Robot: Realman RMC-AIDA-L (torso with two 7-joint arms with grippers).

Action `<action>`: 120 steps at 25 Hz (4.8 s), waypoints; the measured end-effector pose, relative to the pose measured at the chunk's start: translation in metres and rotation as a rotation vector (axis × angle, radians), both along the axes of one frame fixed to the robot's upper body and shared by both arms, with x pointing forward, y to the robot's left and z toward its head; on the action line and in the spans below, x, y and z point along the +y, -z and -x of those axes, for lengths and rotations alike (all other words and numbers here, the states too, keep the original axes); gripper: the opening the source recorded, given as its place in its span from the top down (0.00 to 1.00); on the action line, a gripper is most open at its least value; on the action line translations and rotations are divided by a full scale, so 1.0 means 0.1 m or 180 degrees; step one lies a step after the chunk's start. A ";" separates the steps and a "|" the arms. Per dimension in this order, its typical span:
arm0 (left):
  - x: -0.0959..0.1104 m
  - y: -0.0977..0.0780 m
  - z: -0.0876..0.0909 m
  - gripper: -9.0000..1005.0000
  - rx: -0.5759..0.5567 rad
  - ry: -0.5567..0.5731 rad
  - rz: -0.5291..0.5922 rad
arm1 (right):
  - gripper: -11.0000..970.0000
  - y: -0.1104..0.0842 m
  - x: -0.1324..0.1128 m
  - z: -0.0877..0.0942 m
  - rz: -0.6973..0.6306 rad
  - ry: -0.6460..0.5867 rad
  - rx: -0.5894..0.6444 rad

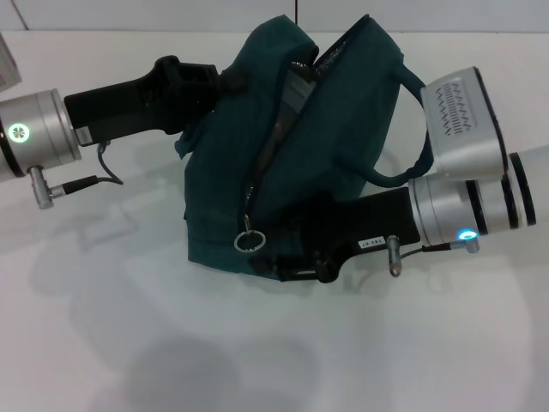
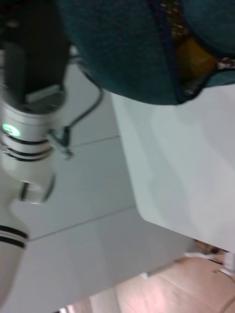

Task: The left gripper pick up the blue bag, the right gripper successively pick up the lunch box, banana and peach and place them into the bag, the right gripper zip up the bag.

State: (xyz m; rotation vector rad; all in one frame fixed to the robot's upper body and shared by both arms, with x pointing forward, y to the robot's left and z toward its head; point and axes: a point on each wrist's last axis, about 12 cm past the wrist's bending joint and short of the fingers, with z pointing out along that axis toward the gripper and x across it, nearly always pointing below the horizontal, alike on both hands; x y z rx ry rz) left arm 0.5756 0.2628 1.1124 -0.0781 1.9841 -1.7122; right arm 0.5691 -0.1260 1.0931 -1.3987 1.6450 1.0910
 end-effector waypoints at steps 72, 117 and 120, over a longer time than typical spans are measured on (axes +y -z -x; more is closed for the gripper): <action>0.16 -0.03 0.07 0.83 -0.0957 -0.0266 -0.0113 | 0.98 -0.15 -0.43 0.20 -0.0958 0.0236 -0.0314; -0.06 0.82 1.08 0.29 -0.2215 -0.0347 -0.0785 | 0.98 -0.49 -0.28 -0.23 -0.1285 0.0637 -0.0601; -0.08 0.83 1.08 0.29 -0.2234 -0.0346 -0.0794 | 0.98 -0.51 -0.23 -0.25 -0.1269 0.0604 -0.0617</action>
